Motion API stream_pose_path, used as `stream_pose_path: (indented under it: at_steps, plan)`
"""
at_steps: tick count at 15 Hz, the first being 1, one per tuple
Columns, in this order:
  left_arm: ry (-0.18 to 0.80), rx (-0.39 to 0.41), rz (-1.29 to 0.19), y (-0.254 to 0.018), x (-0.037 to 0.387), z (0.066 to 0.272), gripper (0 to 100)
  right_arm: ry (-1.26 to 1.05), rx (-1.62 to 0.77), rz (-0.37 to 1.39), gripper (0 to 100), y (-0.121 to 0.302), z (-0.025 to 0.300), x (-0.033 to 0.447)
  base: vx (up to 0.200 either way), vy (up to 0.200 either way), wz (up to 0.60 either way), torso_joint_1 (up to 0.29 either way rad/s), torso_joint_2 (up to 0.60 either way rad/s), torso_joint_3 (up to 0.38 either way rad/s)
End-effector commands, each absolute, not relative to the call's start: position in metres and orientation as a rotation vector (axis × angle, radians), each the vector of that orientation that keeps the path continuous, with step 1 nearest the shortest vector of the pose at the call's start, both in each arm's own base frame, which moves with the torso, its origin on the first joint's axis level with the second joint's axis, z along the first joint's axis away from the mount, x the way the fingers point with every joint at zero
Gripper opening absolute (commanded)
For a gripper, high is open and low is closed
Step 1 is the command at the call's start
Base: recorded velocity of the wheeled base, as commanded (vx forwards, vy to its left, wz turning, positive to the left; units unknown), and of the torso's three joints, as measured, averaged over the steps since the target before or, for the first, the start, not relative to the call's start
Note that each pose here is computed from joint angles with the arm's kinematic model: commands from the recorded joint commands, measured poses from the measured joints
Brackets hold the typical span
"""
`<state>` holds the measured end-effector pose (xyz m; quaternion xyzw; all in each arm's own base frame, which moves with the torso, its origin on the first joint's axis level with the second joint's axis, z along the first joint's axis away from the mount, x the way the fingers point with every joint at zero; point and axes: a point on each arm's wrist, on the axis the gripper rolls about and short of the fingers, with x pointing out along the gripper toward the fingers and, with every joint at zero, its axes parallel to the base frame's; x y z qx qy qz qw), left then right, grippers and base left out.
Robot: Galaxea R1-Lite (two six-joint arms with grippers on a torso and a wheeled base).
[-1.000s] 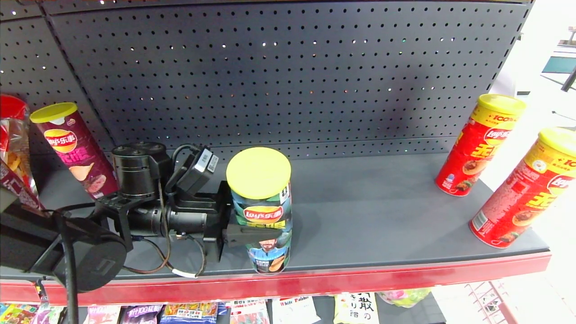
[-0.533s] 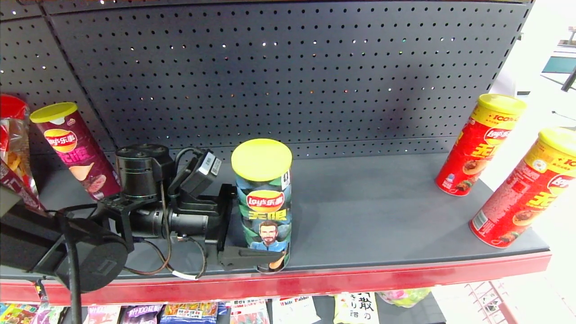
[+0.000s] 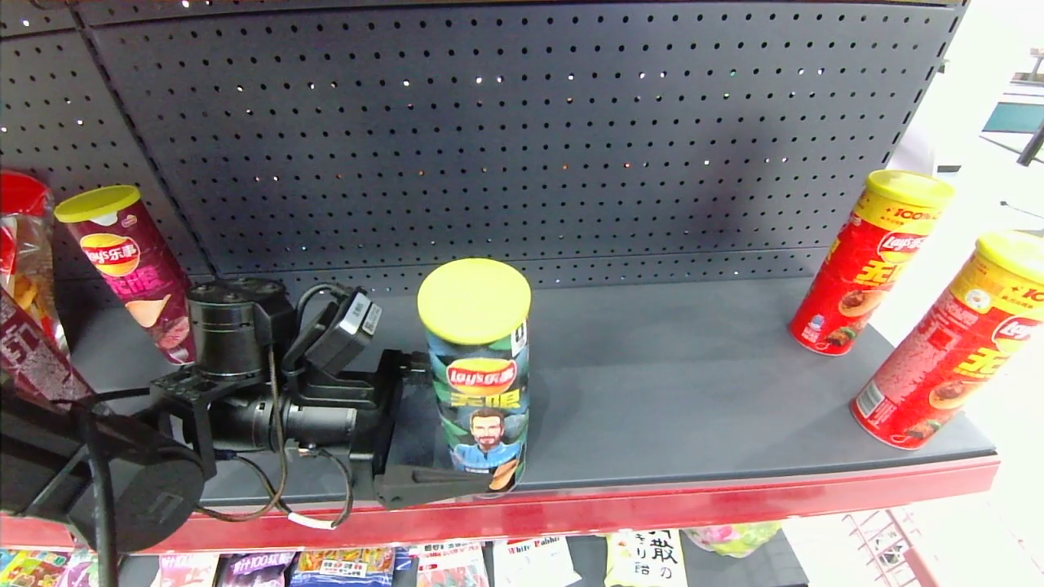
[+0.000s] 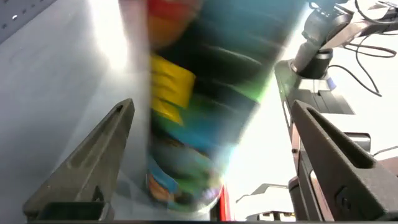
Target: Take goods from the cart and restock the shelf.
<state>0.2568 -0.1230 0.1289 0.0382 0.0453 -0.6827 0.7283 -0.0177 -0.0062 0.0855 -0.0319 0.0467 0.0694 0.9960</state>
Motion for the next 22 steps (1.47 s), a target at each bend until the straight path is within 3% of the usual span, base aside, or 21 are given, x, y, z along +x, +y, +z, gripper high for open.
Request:
stream_pose_path:
  at_steps: [1,8,13,15,18,22]
  plan:
    - [0.093,0.086,-1.473,-0.111,0.251,0.133,100,0.095,-0.065,0.139,0,-0.006,0.086,-0.018,0.0,0.0,0.0,0.0,0.0,0.0]
    - [0.124,0.068,-1.354,-0.07,0.209,0.132,100,0.098,-0.065,0.139,0,-0.006,0.085,-0.017,0.0,0.0,0.0,0.0,0.0,0.0]
    - [0.09,0.088,-1.218,-0.042,0.167,0.138,100,0.1,-0.061,0.131,0,-0.006,0.085,-0.017,0.0,0.0,0.0,0.0,0.0,0.0]
    - [0.04,0.093,-1.068,-0.029,0.143,0.152,100,0.097,-0.061,0.119,0,-0.006,0.086,-0.017,0.0,0.0,0.0,0.0,0.0,0.0]
    - [-0.019,0.037,-0.705,-0.021,0.119,0.172,100,0.098,-0.063,0.076,0,-0.007,0.086,-0.017,0.0,0.0,0.0,0.0,0.0,0.0]
    - [-0.054,-0.011,-0.505,-0.015,0.084,0.175,100,0.098,-0.065,0.071,0,-0.007,0.086,-0.017,0.0,0.0,0.0,0.0,0.0,0.0]
